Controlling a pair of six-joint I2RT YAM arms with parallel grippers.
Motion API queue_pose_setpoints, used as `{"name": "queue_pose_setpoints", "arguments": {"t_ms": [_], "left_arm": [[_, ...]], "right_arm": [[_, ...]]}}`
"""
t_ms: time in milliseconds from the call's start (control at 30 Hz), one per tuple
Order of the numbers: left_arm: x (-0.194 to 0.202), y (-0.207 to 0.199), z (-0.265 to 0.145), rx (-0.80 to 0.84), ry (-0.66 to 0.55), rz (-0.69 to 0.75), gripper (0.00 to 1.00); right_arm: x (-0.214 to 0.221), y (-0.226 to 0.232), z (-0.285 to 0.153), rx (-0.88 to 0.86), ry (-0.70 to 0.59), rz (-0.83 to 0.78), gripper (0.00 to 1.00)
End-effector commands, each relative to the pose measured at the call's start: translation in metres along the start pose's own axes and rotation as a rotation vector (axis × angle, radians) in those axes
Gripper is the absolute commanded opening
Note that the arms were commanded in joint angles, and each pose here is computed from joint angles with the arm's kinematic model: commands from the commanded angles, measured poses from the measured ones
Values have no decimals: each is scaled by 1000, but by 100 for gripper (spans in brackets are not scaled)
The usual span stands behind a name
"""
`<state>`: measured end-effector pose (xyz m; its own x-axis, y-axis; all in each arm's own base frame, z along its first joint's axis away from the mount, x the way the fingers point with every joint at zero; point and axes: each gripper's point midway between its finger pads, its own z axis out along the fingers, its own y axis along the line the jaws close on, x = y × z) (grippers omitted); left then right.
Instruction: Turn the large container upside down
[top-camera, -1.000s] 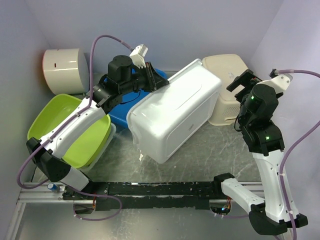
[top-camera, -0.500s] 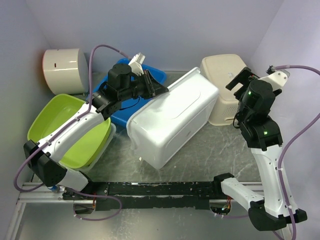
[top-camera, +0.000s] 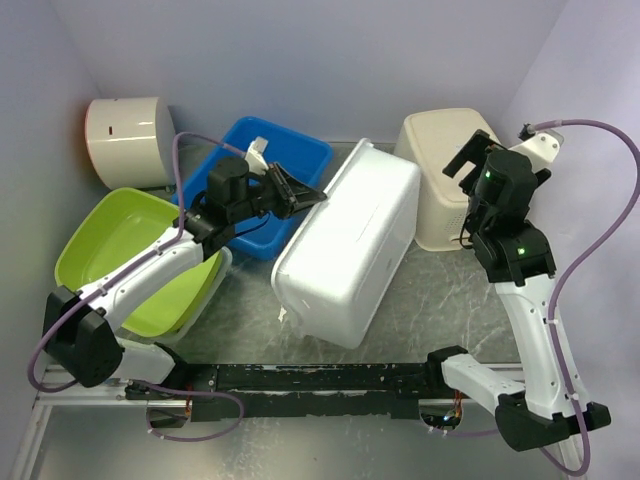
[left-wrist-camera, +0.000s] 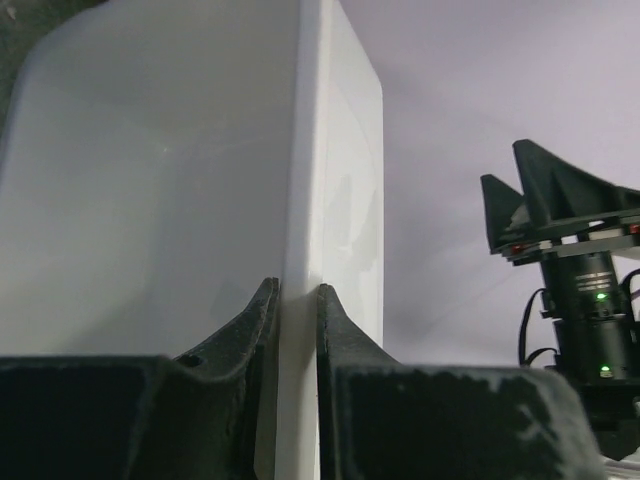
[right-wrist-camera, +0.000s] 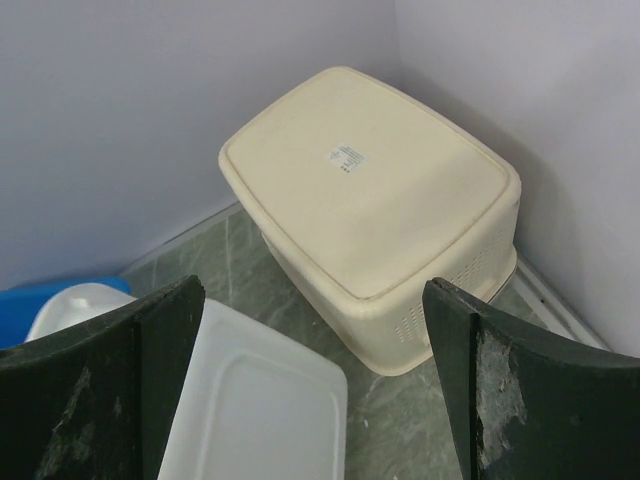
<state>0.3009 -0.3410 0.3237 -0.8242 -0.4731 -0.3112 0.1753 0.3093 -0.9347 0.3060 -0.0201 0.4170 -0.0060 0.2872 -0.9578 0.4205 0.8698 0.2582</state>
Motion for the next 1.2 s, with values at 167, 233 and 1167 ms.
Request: {"name": "queue_pose_setpoints", "arguments": {"t_ms": [167, 233, 1167], "left_arm": [[-23, 34, -30, -34, -98, -192, 7], [-23, 45, -32, -66, -98, -183, 7], [12, 136, -37, -425, 33, 178, 7]], "right_arm": [[1, 14, 6, -45, 13, 15, 92], [6, 16, 7, -52, 21, 20, 92], [70, 14, 35, -9, 188, -58, 98]]}}
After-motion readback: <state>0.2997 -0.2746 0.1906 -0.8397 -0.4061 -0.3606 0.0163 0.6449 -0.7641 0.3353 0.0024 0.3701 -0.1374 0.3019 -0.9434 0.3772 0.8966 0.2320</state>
